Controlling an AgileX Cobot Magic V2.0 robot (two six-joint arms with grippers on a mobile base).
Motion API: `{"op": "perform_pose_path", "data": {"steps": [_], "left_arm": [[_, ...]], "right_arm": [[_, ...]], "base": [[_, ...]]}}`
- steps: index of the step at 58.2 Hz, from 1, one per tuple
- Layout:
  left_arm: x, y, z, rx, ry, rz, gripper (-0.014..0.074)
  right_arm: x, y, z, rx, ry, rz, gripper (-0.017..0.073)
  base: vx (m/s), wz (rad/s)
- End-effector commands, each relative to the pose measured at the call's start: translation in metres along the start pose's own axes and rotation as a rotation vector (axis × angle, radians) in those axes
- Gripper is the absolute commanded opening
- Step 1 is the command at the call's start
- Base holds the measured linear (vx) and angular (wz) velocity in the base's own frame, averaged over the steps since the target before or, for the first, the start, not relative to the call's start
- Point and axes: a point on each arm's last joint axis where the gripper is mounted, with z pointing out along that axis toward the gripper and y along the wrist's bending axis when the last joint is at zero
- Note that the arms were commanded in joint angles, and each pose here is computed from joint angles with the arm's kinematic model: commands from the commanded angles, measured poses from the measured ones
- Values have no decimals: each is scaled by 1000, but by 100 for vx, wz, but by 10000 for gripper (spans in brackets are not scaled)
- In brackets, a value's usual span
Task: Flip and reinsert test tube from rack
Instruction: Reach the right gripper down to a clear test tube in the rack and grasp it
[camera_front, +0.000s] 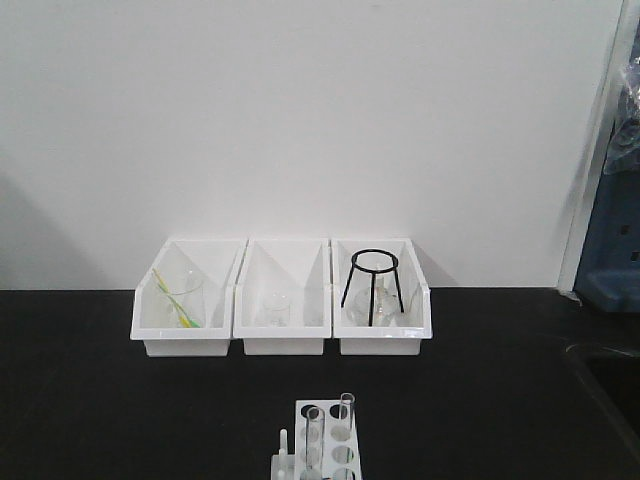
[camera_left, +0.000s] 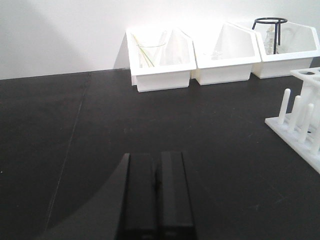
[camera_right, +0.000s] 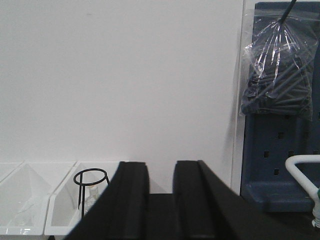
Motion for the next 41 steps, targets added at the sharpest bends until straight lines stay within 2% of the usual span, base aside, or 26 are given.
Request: {"op": "perform_pose_path", "data": {"steps": [1, 7, 12, 18, 26, 30, 33, 41], "left_arm": [[-9, -1, -1, 13, -91, -11, -6], [-9, -1, -1, 13, -91, -11, -6], [-9, -1, -1, 13, -91, -11, -6], [-9, -1, -1, 13, -91, -11, -6], [-9, -1, -1, 13, -91, -11, -6], [-9, -1, -1, 13, -91, -11, -6], [-9, -1, -1, 13, -91, -11, -6], [-9, -1, -1, 13, -91, -11, -6]], "right_arm": [[-21, -1, -1, 1, -126, -16, 412], [-22, -1, -1, 0, -134, -16, 549], [-25, 0, -3, -2, -172, -12, 609], [-30, 0, -3, -7, -220, 8, 619], [-11, 4, 11, -41, -144, 30, 589], [9, 15, 17, -104, -75, 31, 568], [29, 28, 20, -181, -25, 25, 552], [80, 75, 20, -459, 35, 0, 522]], "base": [[0, 0], [0, 0], [0, 0], [0, 0], [0, 0], [0, 0], [0, 0], [0, 0]]}}
